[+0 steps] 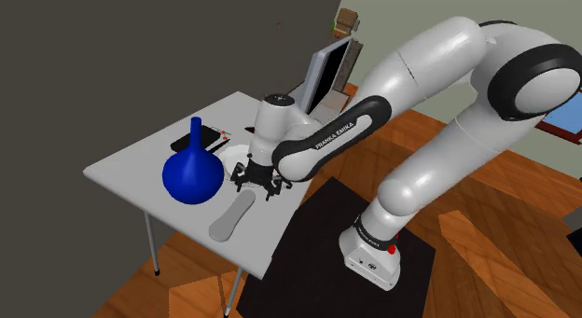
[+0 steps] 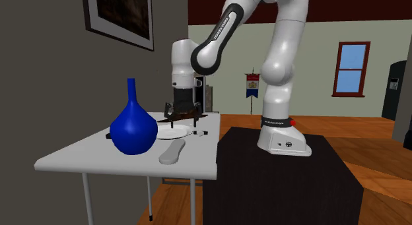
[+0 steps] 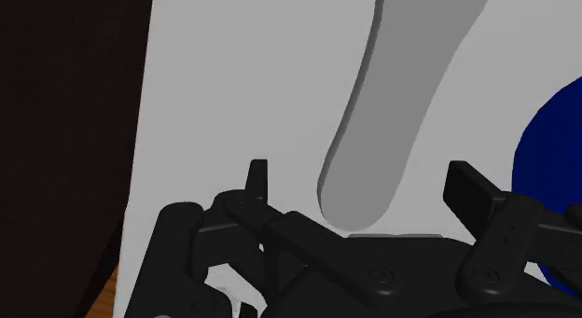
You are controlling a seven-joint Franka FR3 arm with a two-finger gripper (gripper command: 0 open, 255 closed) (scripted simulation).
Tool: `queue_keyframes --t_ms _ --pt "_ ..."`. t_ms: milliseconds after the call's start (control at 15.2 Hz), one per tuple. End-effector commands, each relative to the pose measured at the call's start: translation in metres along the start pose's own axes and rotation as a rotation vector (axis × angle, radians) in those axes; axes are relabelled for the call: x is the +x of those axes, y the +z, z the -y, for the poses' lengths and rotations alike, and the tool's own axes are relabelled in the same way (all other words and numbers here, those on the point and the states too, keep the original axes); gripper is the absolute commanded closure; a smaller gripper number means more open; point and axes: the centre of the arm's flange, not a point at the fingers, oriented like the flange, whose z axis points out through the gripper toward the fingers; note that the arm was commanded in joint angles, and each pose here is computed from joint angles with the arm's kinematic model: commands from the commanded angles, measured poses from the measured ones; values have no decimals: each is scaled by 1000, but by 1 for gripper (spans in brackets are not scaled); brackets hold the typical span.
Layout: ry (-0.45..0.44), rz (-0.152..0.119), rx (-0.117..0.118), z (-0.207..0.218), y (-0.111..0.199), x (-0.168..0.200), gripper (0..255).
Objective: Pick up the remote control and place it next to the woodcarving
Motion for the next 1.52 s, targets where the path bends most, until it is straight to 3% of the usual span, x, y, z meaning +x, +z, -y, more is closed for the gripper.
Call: queue_keyframes --t_ms 0,198,726,1188,1254,1452 --pt "79 8 5 17 19 -11 0" --pt "170 14 7 37 44 -17 0" --pt "170 14 7 37 84 -18 0" --pt "170 14 7 37 84 -18 0" --pt "170 14 7 37 84 -18 255" --pt "170 14 7 37 84 -18 255"
